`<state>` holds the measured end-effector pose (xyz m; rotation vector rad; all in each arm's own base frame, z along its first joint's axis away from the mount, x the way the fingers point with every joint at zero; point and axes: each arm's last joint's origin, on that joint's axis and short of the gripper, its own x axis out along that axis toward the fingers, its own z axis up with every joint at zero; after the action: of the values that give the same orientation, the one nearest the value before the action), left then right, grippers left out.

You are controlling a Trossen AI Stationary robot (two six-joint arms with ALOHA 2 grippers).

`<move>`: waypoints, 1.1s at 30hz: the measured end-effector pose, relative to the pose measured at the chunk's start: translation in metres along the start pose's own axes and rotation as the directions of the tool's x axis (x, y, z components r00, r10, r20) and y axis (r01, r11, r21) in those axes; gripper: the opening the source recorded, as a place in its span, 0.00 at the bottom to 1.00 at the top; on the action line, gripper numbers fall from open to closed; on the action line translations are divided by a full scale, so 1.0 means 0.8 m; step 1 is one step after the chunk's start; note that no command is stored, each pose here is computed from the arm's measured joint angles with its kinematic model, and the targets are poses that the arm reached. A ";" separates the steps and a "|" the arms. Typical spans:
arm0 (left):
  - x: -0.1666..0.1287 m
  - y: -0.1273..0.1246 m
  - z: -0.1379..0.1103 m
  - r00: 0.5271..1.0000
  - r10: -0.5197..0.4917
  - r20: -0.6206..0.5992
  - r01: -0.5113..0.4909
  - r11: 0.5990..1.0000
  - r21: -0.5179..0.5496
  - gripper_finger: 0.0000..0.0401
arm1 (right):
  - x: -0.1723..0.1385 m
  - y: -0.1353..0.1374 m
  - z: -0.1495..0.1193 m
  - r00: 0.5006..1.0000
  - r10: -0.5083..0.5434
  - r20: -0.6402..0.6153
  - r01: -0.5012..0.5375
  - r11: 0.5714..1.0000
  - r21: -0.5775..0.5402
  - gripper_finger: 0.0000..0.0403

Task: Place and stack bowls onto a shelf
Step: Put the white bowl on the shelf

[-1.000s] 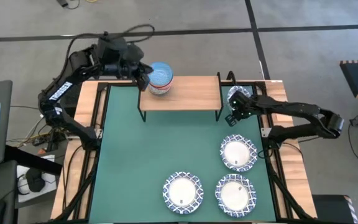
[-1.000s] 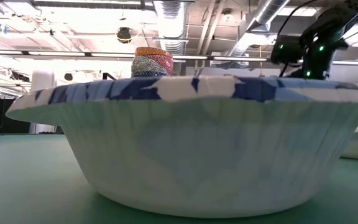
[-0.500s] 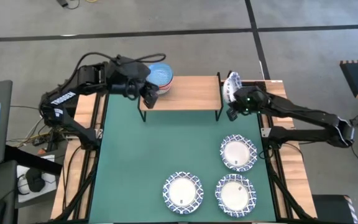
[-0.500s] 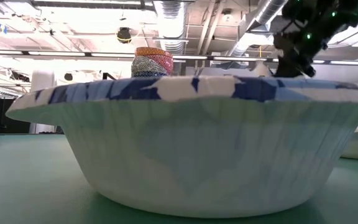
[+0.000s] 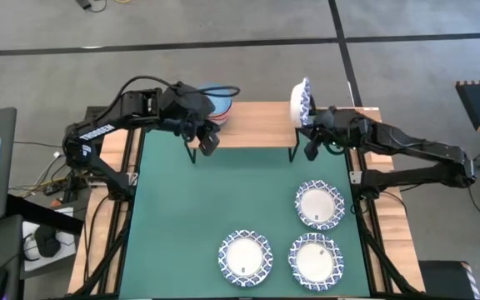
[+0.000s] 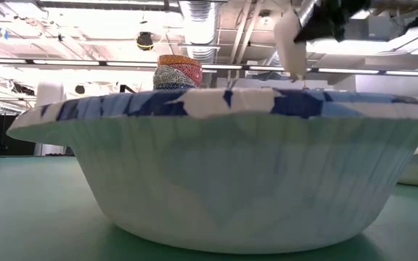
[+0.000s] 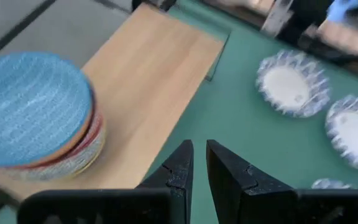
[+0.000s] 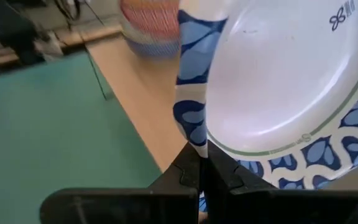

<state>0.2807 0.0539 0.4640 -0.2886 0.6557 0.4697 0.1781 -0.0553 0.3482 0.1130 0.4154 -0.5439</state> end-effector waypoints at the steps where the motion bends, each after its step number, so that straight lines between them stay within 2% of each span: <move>1: 0.002 0.002 -0.002 1.000 0.015 -0.018 -0.014 1.000 0.015 0.08 | 0.002 0.002 0.006 1.000 0.001 0.002 -0.001 1.000 -0.013 0.06; 7: 0.007 0.007 -0.008 0.994 0.088 -0.070 -0.081 0.991 0.103 0.08 | 0.047 0.018 0.033 1.000 -0.004 -0.025 0.002 0.997 -0.082 0.06; 11: 0.007 0.015 -0.010 0.987 0.123 -0.099 -0.108 0.984 0.144 0.08 | 0.094 0.035 0.039 0.995 -0.008 -0.104 -0.007 0.989 -0.146 0.06; 15: 0.006 0.024 -0.014 0.977 0.156 -0.143 -0.132 0.977 0.165 0.08 | 0.135 0.048 0.036 0.971 -0.047 -0.235 -0.001 0.979 -0.202 0.06; 18: 0.006 0.030 -0.017 0.968 0.176 -0.177 -0.141 0.971 0.195 0.08 | 0.155 0.053 0.039 0.933 -0.086 -0.348 -0.002 0.970 -0.245 0.06; 24: 0.007 0.041 -0.014 0.963 0.200 -0.179 -0.157 0.961 0.226 0.08 | 0.182 0.061 0.038 0.821 -0.208 -0.531 -0.013 0.924 -0.383 0.06; 30: 0.010 0.045 -0.006 0.974 0.192 -0.123 -0.172 0.973 0.152 0.08 | 0.197 0.060 0.027 0.736 -0.253 -0.628 -0.044 0.908 -0.417 0.08; 33: 0.010 0.042 -0.001 0.981 0.178 -0.080 -0.165 0.976 0.139 0.08 | 0.201 0.057 0.023 0.712 -0.285 -0.641 0.005 0.916 -0.401 0.13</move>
<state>0.2691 0.0852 0.4544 -0.1297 0.8021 0.5784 0.3328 -0.0971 0.2984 -0.0969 1.2769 -0.5602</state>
